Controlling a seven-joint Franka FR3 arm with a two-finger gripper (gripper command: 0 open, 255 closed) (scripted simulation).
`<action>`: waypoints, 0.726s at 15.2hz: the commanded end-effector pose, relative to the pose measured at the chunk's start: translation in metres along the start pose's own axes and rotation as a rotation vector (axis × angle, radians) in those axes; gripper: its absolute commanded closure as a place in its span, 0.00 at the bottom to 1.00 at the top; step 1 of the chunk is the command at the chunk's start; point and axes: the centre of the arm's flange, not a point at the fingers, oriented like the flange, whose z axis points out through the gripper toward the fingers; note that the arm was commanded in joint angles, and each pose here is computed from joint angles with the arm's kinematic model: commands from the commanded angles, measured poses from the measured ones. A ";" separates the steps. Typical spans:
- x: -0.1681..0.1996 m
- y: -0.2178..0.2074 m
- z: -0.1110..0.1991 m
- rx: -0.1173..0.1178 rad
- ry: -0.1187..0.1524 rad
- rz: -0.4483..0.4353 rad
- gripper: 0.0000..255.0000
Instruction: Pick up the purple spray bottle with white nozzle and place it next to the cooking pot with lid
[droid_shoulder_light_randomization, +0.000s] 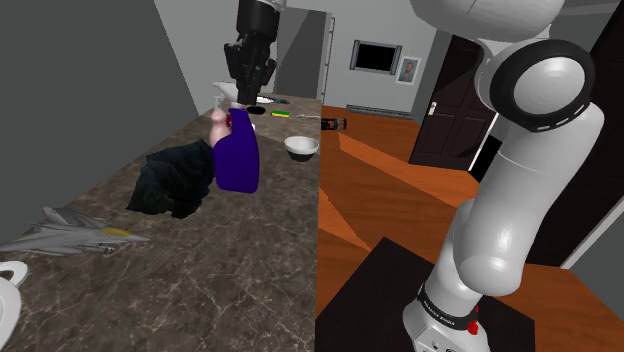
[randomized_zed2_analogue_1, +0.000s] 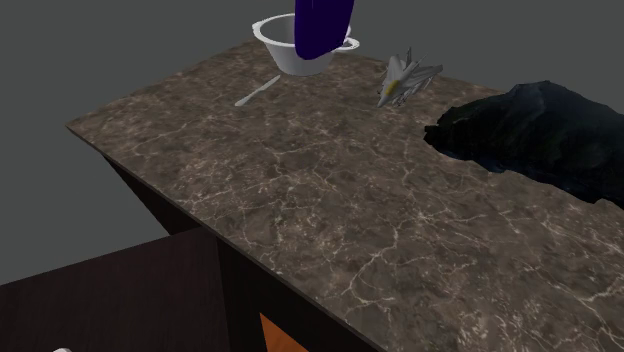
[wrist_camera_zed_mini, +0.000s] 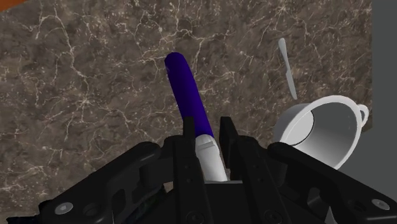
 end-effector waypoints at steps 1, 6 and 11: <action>0.000 -0.002 -0.011 0.000 0.000 0.000 1.00; 0.000 -0.008 -0.035 0.000 0.000 0.000 1.00; 0.010 -0.063 0.000 0.000 0.000 0.000 1.00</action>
